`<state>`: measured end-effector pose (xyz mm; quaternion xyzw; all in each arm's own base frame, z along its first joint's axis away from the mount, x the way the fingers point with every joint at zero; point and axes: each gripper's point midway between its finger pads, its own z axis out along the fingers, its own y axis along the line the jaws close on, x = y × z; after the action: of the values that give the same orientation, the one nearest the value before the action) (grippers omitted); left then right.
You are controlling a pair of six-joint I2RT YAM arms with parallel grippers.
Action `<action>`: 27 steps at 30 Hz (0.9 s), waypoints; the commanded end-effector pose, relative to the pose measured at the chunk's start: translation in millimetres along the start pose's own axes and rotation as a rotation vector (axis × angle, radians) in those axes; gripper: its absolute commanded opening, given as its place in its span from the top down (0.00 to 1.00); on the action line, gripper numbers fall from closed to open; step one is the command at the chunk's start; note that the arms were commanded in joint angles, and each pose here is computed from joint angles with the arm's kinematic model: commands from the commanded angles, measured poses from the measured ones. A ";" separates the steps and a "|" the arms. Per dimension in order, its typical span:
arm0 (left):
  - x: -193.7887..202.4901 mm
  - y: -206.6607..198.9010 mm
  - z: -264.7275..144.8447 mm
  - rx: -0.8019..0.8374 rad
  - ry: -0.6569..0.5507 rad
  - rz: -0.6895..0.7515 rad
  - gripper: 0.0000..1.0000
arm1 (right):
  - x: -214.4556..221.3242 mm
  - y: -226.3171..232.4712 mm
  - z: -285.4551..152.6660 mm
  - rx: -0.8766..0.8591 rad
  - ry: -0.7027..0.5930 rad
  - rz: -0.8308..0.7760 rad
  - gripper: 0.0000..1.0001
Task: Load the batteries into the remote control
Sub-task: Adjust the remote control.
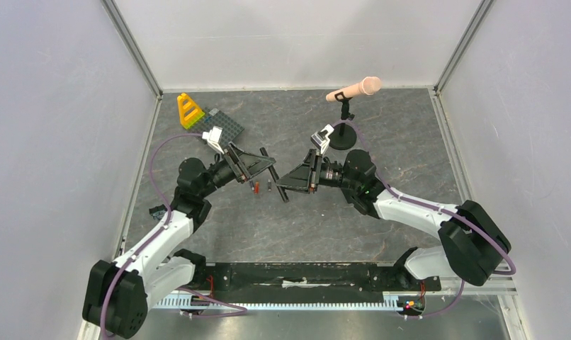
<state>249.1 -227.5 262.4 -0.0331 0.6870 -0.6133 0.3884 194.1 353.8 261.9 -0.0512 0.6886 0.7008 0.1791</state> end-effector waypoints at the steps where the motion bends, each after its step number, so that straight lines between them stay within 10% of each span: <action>1: -9.4 -7.8 4.3 0.042 -0.064 -0.067 0.18 | 0.6 15.3 -2.6 -0.059 -0.003 -0.027 0.72; 6: -7.2 -4.9 7.7 0.038 -0.062 -0.096 0.25 | 0.9 9.1 -1.4 -0.046 -0.002 -0.011 0.72; 20: 3.7 16.7 9.7 -0.033 -0.028 -0.101 0.98 | -1.2 -17.4 2.5 0.048 -0.018 0.015 0.68; 27: -1.6 36.7 9.2 -0.215 -0.006 0.006 0.98 | -17.2 -40.5 1.1 0.202 -0.072 -0.143 0.24</action>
<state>259.8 -232.5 231.7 -0.1011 0.7145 -0.6016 0.3425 204.3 352.9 224.3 -0.0284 0.7291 0.6589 0.1829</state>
